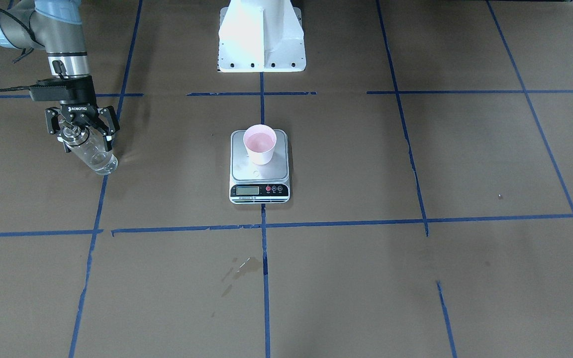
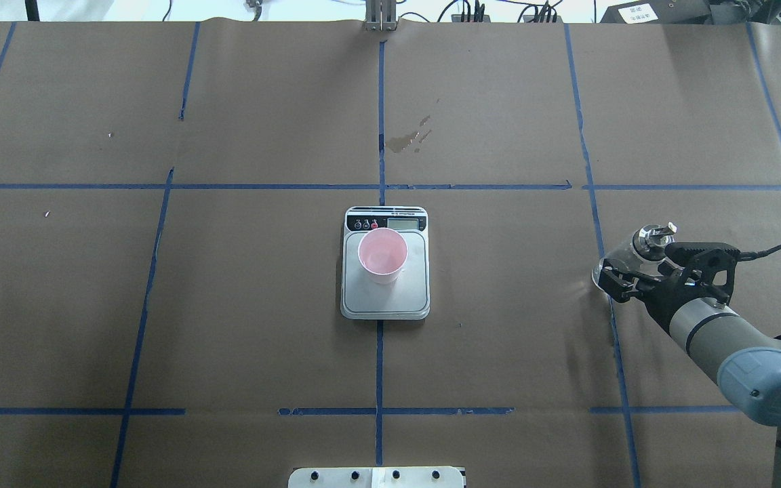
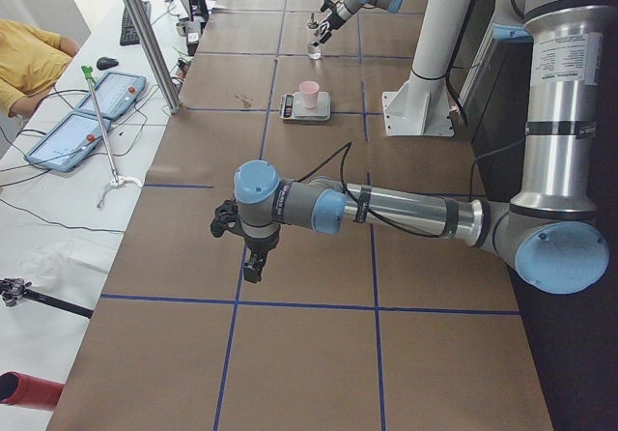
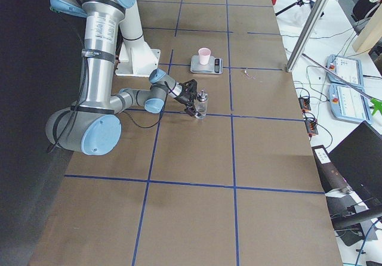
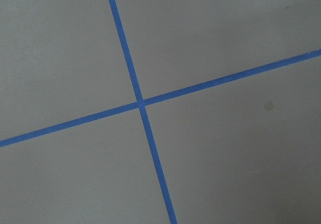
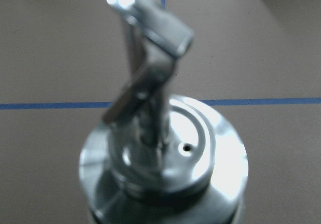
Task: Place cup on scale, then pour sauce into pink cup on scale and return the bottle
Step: 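Reach the right gripper to the glass sauce bottle and grasp it, then lift the sauce bottle and carry it toward the pink cup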
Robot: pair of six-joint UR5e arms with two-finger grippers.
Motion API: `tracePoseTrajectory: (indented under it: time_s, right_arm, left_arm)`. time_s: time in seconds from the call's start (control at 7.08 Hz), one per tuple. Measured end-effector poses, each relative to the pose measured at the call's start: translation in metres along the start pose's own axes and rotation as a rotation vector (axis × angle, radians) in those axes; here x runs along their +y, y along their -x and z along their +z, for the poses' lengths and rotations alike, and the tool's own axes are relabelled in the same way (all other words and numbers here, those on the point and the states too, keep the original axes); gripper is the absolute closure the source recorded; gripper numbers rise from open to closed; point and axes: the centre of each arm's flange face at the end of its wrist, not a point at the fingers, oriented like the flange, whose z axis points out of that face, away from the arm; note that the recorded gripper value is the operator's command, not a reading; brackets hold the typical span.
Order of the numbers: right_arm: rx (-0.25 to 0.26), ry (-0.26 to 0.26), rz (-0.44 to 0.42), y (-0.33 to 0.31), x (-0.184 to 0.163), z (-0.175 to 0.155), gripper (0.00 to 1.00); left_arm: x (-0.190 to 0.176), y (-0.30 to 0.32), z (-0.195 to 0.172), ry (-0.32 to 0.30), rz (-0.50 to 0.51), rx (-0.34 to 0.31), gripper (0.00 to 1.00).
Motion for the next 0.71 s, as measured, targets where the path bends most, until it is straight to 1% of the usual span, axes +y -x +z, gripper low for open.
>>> tracePoseTrajectory:
  time_s: [0.42, 0.57, 0.71]
  right_arm:
    - [-0.006, -0.010, 0.005, 0.0090, -0.0021, 0.0017, 0.02]
    - [-0.004, -0.010, 0.004, 0.0085, -0.0016, 0.0025, 0.09]
    - [-0.002, -0.011, 0.003, 0.0077, -0.0010, 0.0033, 0.82]
  left_arm:
    - [0.0003, 0.0006, 0.0010, 0.002, -0.001, 0.000, 0.00]
    - [0.0001, 0.0004, 0.0008, 0.002, -0.001, 0.000, 0.00]
    - [-0.0004, -0.0001, 0.0003, 0.000, 0.000, 0.000, 0.00]
